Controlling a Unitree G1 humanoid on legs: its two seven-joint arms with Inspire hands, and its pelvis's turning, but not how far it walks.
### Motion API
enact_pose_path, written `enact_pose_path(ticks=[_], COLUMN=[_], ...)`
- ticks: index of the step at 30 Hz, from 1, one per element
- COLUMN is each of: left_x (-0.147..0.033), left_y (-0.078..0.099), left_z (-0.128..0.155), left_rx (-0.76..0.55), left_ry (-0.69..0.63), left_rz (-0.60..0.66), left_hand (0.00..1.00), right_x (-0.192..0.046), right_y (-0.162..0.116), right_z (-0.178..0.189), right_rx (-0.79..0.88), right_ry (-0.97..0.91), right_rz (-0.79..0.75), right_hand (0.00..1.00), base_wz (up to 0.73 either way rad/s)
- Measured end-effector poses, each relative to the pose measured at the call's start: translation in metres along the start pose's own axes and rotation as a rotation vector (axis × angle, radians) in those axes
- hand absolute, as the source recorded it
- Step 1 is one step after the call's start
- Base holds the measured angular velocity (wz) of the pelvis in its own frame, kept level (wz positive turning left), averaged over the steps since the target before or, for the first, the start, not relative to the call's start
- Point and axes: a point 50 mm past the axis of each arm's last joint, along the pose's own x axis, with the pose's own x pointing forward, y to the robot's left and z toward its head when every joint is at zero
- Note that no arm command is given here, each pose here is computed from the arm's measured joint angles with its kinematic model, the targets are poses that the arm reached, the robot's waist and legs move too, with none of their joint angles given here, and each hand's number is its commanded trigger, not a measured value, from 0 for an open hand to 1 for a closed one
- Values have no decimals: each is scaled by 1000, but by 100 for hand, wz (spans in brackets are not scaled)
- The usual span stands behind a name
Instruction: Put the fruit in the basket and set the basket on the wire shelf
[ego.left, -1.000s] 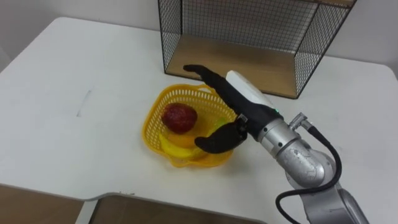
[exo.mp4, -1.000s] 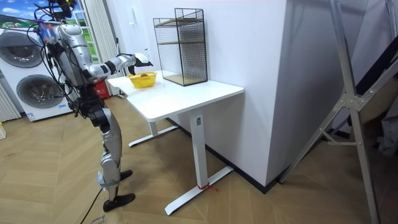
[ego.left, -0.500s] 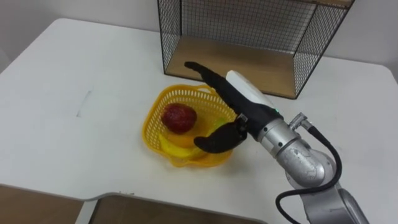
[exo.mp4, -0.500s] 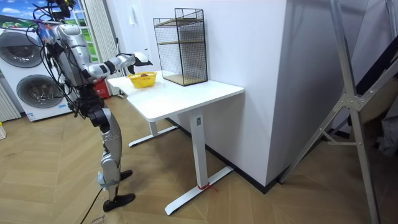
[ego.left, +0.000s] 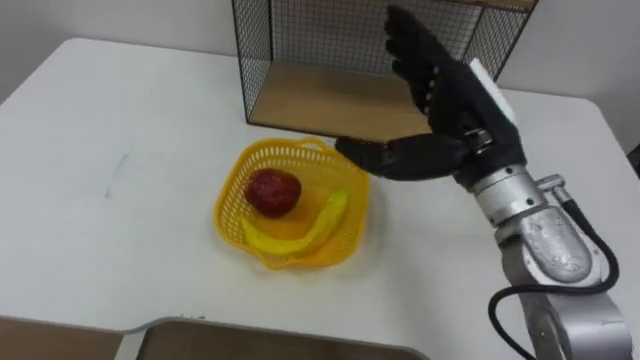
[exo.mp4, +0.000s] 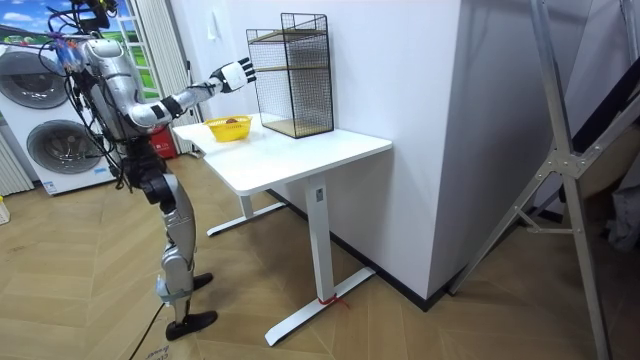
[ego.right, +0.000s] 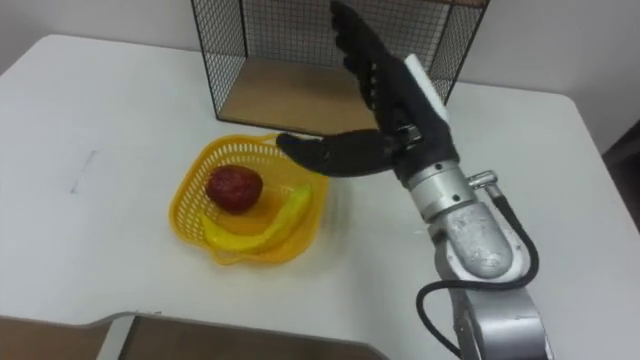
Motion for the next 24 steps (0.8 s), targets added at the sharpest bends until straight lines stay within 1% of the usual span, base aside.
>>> enact_pose_path(ticks=[2,4,5,6,7,8,10,12,14,16,17,18,19,20,21,22,23,24], left_x=[-2,-5,-6,-8,-9,-10,-14,-16,-18,-18,-18,-19,-21,-22,-27,-33,-38,-50], left_y=[0,-1,-1,0,2,4,8,12,18,34,39,52,67,75,93,111,120,137], left_z=[-9,-25,-30,-38,-46,-50,-63,-70,-77,-75,-73,-67,-59,-52,-41,-24,-15,2], left_rx=[-73,-201,-241,-319,-384,-415,-556,-647,-705,-810,-822,-850,-878,-890,-906,-925,-921,-923], left_ry=[26,79,94,124,155,171,219,244,268,264,253,221,167,128,52,-39,-90,-195], left_rz=[6,21,26,40,62,80,146,202,262,385,420,495,573,614,702,791,838,928], left_hand=[0,0,0,0,0,0,0,0,0,0,0,0,0,0,0,0,0,0], right_x=[-4,-12,-13,-15,-19,-21,-30,-39,-47,-52,-53,-55,-59,-61,-65,-71,-73,-78], right_y=[-6,-13,-14,-17,-22,-24,-30,-35,-38,-41,-42,-43,-46,-47,-50,-52,-53,-53], right_z=[1,0,-1,-1,-1,-2,-7,-11,-16,-20,-20,-21,-22,-22,-24,-25,-26,-27], right_rx=[48,89,101,122,141,148,160,161,157,148,138,125,121,119,110,91,79,69], right_ry=[-7,-2,-2,-4,-2,1,25,54,83,109,114,124,133,137,148,160,166,177], right_rz=[-29,-71,-82,-104,-129,-143,-197,-248,-291,-340,-352,-373,-393,-405,-435,-460,-472,-493], right_hand=[0,0,0,0,0,0,0,0,0,0,0,0,0,0,0,0,0,0], base_wz=[-2,-2,-4,0,0,0,2,0,0,0,0,0,0,0,0,0,0,0])
